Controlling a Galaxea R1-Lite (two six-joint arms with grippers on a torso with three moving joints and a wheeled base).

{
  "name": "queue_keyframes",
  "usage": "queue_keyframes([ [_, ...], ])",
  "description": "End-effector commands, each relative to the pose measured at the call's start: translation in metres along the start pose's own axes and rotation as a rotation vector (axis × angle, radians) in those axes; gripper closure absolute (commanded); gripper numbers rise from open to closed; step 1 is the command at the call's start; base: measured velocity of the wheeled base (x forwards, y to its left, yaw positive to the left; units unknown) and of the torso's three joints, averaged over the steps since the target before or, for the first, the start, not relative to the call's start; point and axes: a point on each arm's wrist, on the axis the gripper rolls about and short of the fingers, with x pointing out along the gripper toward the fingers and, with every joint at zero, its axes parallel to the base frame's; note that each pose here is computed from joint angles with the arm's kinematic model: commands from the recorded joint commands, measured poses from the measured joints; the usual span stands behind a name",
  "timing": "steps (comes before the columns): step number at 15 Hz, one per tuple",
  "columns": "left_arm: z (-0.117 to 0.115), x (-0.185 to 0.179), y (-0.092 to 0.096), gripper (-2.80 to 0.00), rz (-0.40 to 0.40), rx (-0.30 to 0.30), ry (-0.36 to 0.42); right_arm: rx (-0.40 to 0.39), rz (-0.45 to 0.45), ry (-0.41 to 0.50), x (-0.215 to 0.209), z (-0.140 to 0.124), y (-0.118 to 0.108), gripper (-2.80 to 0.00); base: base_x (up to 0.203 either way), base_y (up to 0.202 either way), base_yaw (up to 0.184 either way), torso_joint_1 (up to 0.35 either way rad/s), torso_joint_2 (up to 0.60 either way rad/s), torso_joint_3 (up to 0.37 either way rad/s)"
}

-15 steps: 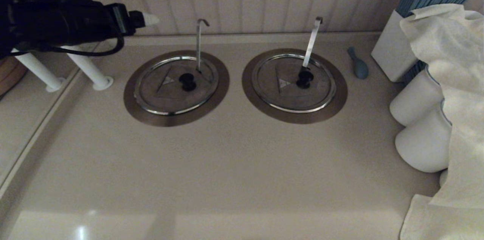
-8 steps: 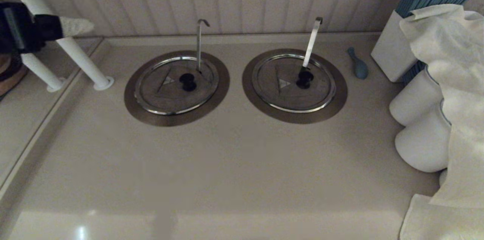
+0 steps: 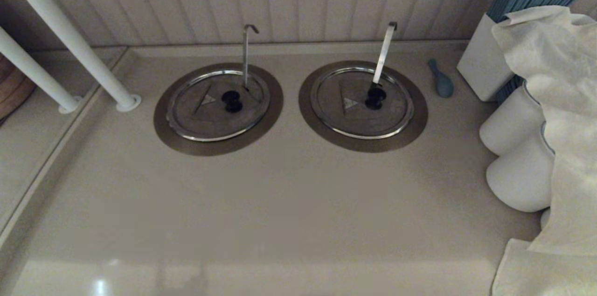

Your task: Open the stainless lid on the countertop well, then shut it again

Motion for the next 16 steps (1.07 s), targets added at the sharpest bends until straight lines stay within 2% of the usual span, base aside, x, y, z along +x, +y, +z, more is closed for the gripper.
queue_keyframes([
  [1, -0.022, -0.038, 0.005, -2.8, 0.022, -0.031, -0.082, 0.0, 0.0, 0.0, 0.0, 0.0, 0.0, 0.0, 0.0, 0.0, 0.0, 0.0, 0.0, 0.0],
  [2, -0.03, -0.048, 0.006, -2.8, 0.017, -0.035, -0.103, 0.0, 0.0, 0.0, 0.0, 0.0, 0.0, 0.0, 0.0, 0.0, 0.0, 0.0, 0.0, 0.0],
  [4, -0.044, -0.06, 0.007, -2.8, -0.034, 0.009, -0.116, 0.0, 0.001, 0.0, 0.0, 0.0, 0.0, 0.0, 0.0, 0.0, 0.0, 0.0, 0.0, 0.0],
  [5, -0.053, -0.062, 0.007, 0.0, -0.044, 0.033, -0.106, 0.0, 0.0, 0.001, 0.0, 0.0, 0.0, 0.0, 0.0, 0.0, 0.0, 0.0, 0.0, 0.0],
  [8, -0.086, -0.075, 0.009, 0.0, -0.068, 0.069, -0.123, 0.0, 0.0, 0.0, 0.0, 0.0, 0.0, 0.0, 0.0, 0.0, 0.0, 0.0, 0.0, 0.0],
  [10, -0.102, -0.076, 0.009, 0.0, -0.069, 0.076, -0.113, 0.0, 0.001, 0.0, 0.0, 0.0, 0.0, 0.0, 0.0, 0.0, 0.0, 0.0, 0.0, 0.0],
  [11, -0.108, -0.078, 0.008, 0.0, -0.093, 0.091, -0.124, 0.0, 0.0, 0.0, 0.0, 0.0, 0.0, 0.0, 0.0, 0.0, 0.0, 0.0, 0.0, 0.0],
  [13, -0.129, -0.08, 0.007, 0.0, -0.182, 0.167, -0.145, 0.0, 0.0, 0.0, 0.0, 0.0, 0.0, 0.0, 0.0, 0.0, 0.0, 0.0, 0.0, 0.0],
  [14, -0.145, -0.077, 0.007, 0.0, -0.201, 0.223, -0.147, 0.0, 0.0, 0.0, 0.0, 0.0, 0.0, 0.0, 0.0, 0.0, 0.0, 0.0, 0.0, 0.0],
  [15, -0.156, -0.07, 0.007, 0.0, -0.204, 0.251, -0.118, 0.0, 0.0, 0.0, 0.0, 0.0, 0.0, 0.0, 0.0, 0.0, 0.0, 0.0, 0.0, 0.0],
  [16, -0.161, -0.066, 0.007, 0.0, -0.176, 0.208, -0.094, 0.0, 0.0, 0.0, 0.0, 0.0, 0.0, 0.0, 0.0, 0.0, 0.0, 0.0, 0.0, 0.0],
])
